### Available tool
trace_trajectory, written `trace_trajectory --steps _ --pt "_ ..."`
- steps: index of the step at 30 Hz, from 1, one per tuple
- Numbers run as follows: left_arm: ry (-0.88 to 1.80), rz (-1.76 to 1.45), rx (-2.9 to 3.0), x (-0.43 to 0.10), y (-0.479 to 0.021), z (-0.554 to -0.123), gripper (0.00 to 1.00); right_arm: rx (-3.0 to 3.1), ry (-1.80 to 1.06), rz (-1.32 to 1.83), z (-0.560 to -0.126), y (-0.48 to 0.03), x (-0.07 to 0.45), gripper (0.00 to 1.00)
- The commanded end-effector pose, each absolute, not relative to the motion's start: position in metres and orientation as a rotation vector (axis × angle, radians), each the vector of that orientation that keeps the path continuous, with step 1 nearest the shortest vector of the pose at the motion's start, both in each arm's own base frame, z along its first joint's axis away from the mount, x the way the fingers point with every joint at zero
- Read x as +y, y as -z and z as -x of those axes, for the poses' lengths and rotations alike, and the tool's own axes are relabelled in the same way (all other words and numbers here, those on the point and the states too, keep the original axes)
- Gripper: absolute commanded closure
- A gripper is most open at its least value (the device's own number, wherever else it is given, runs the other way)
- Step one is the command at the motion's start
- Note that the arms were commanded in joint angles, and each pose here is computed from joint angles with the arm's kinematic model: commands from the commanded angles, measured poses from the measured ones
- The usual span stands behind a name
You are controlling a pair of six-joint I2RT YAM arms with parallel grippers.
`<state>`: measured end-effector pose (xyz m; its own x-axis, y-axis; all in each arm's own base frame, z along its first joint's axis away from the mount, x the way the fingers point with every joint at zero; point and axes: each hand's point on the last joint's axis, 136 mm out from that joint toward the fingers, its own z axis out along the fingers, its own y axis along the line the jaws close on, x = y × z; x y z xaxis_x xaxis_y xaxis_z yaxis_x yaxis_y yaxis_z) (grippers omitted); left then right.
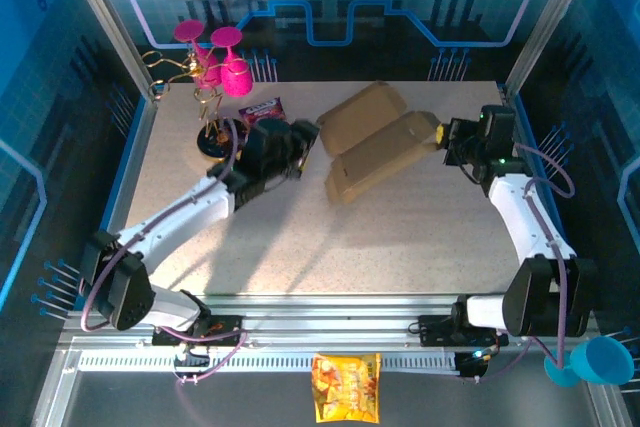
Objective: Fold the paper box
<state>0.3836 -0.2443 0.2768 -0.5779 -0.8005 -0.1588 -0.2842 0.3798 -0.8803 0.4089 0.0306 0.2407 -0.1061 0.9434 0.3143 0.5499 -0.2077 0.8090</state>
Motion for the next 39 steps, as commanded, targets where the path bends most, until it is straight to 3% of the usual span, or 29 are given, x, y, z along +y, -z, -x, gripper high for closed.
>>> trace_trajectory --steps 1,5,8,12,15,25,27,29,32,36,39 --pt "0.800 0.154 2.244 -0.278 -0.324 -0.352 0.27 1.635 -1.218 -1.744 -0.404 -0.260 0.032 1.00" --pt "0.366 -0.498 2.215 -0.324 -0.307 -0.311 0.22 1.607 -1.229 -1.776 -0.410 -0.270 0.033 1.00" --pt "0.169 -0.683 2.117 -0.346 -0.289 -0.298 0.18 1.603 -1.221 -1.792 -0.412 -0.275 0.035 1.00" --pt "0.107 -0.715 2.020 -0.370 -0.270 -0.301 0.16 1.596 -1.218 -1.824 -0.410 -0.274 0.037 1.00" --pt "0.037 -0.733 1.928 -0.384 -0.256 -0.308 0.01 1.597 -1.214 -1.857 -0.408 -0.267 0.038 1.00" --pt "-0.314 -0.717 1.872 -0.384 -0.205 -0.356 0.02 1.591 -1.230 -1.919 -0.399 -0.257 0.039 1.00" --pt "-0.352 -0.675 1.865 -0.377 -0.210 -0.366 0.08 1.601 -1.222 -1.929 -0.397 -0.255 0.039 1.00" --pt "-0.360 -0.660 1.871 -0.372 -0.210 -0.374 0.24 1.606 -1.221 -1.933 -0.396 -0.254 0.039 1.00" --pt "-0.376 -0.686 1.863 -0.373 -0.209 -0.380 0.53 1.619 -1.221 -1.939 -0.394 -0.253 0.041 1.00" --pt "-0.403 -0.727 1.819 -0.376 -0.218 -0.382 1.00 1.653 -1.234 -1.901 -0.395 -0.255 0.043 1.00" --pt "-0.393 -0.737 1.775 -0.371 -0.242 -0.382 1.00 1.719 -1.215 -1.735 -0.399 -0.278 0.036 0.64"
